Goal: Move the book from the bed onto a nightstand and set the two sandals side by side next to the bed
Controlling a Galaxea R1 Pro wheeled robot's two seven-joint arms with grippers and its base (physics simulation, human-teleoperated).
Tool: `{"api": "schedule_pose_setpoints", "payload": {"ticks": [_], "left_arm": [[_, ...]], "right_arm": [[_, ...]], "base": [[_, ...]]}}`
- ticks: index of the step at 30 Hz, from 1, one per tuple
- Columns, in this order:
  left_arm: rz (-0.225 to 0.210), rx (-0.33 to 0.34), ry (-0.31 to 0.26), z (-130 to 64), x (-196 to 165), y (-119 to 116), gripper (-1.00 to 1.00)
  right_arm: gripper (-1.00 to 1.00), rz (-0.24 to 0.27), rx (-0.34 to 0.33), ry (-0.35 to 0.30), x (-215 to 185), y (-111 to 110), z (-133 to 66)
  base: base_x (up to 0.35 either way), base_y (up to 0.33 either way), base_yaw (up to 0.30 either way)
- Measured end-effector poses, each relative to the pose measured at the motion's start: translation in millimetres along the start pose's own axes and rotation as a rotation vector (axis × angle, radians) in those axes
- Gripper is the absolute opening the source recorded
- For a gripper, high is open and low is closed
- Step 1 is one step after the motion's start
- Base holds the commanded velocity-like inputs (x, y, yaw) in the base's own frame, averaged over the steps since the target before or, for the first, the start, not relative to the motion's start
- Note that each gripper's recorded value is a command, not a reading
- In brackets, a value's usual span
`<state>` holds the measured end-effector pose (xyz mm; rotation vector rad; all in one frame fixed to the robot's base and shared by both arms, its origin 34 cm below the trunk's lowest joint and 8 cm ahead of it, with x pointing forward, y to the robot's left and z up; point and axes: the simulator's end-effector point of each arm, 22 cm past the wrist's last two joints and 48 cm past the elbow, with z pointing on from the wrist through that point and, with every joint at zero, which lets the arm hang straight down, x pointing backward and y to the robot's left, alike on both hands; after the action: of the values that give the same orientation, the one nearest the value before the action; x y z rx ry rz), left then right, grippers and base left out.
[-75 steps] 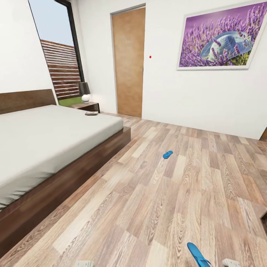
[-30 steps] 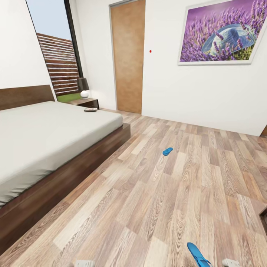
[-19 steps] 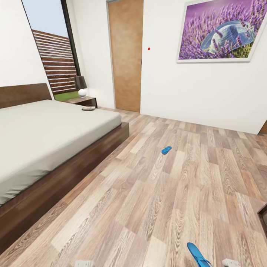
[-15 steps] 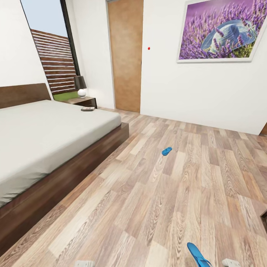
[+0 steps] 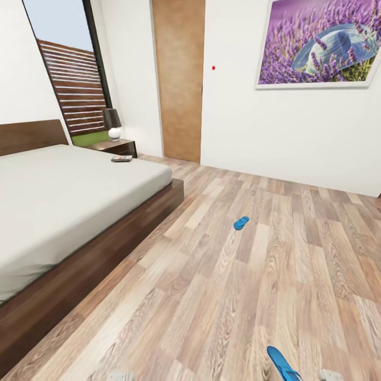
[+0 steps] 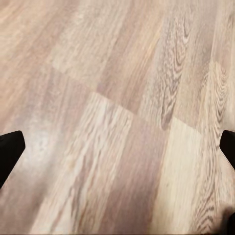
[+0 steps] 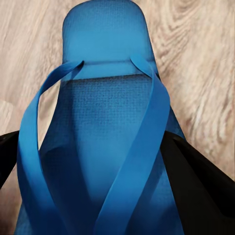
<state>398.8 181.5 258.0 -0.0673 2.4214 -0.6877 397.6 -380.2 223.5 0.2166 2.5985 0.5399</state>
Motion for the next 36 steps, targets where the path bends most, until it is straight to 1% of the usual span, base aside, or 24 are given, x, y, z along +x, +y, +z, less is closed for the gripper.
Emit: {"api": "schedule_pose_setpoints", "payload": {"ticks": [9,17,24,31,36], "left_arm": [[0.000,0.001,0.000,-0.1,0.1,-0.2,1.00],[0.000,0.001,0.000,-0.1,0.1,-0.1,1.00],[0.000,0.001,-0.001,0.0,-0.4,-0.1,1.00],[0.000,0.001,-0.001,0.0,-0.4,-0.2,1.00],[0.000,0.001,0.000,0.1,-0.2,-0.1,1.00]], "right_arm": [[-1.00,0.000,0.000,0.000,0.1,0.0,0.0],[-1.00,0.000,0.000,0.000,0.2,0.0,0.0],[-1.00,0.000,0.000,0.000,0.0,0.0,0.0],[-1.00,0.000,0.000,0.000,0.1,0.0,0.0],[-1.00,0.001,0.001,-0.001,-0.1,-0.2,0.1]], "base": [[0.326,0.086,-0.005],[0.326,0.106,-0.160],[0.325,0.107,-0.033],[0.317,0.106,-0.123],[0.179,0.056,-0.054]]}}
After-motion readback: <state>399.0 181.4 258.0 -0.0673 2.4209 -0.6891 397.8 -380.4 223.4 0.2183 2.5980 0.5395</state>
